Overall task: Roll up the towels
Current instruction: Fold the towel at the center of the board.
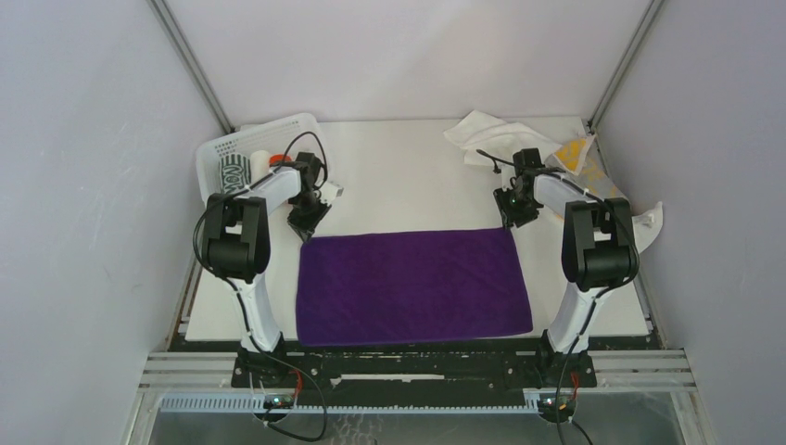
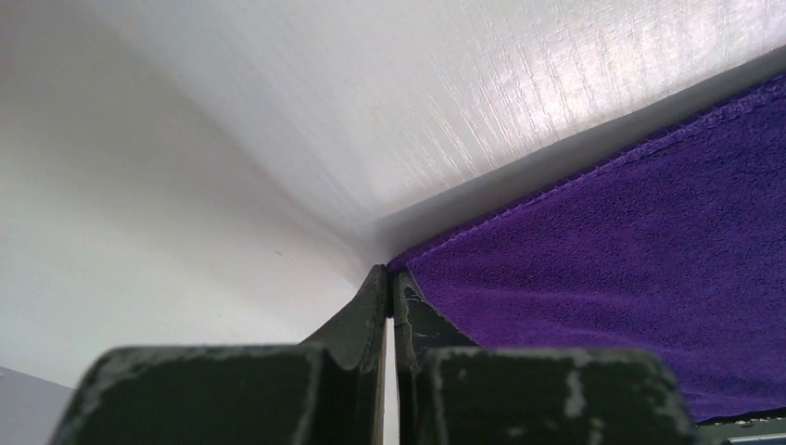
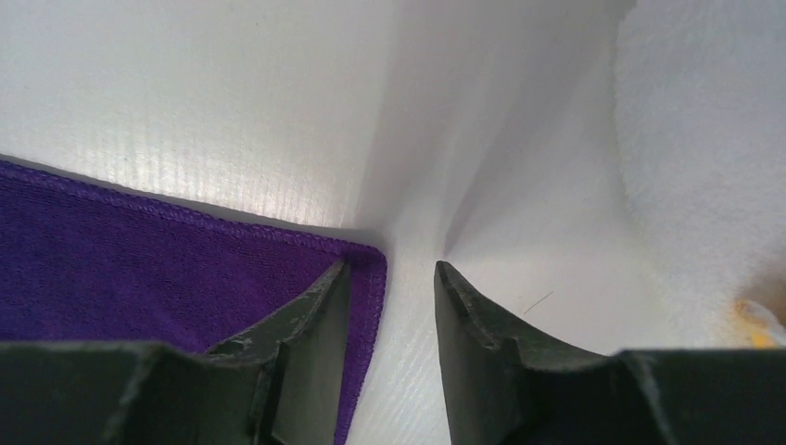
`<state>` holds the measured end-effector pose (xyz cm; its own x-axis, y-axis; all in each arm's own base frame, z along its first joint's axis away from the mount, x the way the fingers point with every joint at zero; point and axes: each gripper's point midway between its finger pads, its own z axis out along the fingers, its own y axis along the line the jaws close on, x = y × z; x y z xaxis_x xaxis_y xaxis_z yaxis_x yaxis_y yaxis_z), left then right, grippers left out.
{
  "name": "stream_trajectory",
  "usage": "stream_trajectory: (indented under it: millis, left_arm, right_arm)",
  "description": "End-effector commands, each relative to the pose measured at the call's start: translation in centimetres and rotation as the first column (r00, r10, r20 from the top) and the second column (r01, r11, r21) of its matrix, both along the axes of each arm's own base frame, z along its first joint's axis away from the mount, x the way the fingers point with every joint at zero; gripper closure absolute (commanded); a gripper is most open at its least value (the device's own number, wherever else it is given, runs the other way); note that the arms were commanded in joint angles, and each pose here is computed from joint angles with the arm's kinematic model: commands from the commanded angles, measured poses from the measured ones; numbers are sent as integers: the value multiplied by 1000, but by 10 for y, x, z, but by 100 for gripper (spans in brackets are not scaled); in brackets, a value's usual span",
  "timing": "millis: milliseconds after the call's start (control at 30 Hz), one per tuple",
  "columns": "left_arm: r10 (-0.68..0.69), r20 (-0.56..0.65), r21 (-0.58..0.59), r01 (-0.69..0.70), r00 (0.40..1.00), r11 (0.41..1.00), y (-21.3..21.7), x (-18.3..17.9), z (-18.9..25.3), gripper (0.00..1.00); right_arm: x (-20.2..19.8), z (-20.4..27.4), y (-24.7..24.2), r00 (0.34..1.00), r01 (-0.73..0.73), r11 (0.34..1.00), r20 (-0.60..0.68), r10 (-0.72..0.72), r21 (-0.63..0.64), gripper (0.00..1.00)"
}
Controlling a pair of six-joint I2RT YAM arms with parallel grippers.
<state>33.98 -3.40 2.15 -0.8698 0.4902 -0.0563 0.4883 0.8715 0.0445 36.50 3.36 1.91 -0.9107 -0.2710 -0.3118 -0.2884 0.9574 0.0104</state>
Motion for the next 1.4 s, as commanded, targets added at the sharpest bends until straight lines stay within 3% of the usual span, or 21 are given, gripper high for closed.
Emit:
stream_trajectory:
  millis: [0, 367, 567, 833, 967, 1233, 1367]
  left_arm:
    - [15, 62, -2, -15, 998, 1000, 2, 21, 11, 95]
    - [17, 66, -4, -17, 998, 1000, 2, 22, 12, 95]
    - [18, 63, -9, -17, 998, 1000, 1, 21, 12, 95]
    - [20, 69, 17, -22, 997, 1000, 6, 24, 13, 98]
    - [46, 120, 11, -47, 992, 999, 9, 38, 28, 100]
    - [47, 304, 40, -62, 951, 997, 15, 81, 75, 100]
    - [41, 372, 42, -61, 927, 997, 16, 90, 97, 100]
  right_arm:
    - [14, 10, 6, 999, -49, 998, 24, 48, 32, 64]
    - [4, 5, 12, 994, -99, 994, -44, 100, 41, 68]
    - [-3, -10, 11, 988, -115, 993, -103, 116, 17, 77]
    - [5, -20, 2, 985, -127, 991, -125, 121, -42, 100]
    - [28, -1, 2, 992, -123, 991, -42, 121, -52, 100]
    - [99, 80, -13, 961, -45, 996, 269, 66, -82, 100]
    - [111, 96, -21, 945, -14, 994, 324, 49, -111, 100]
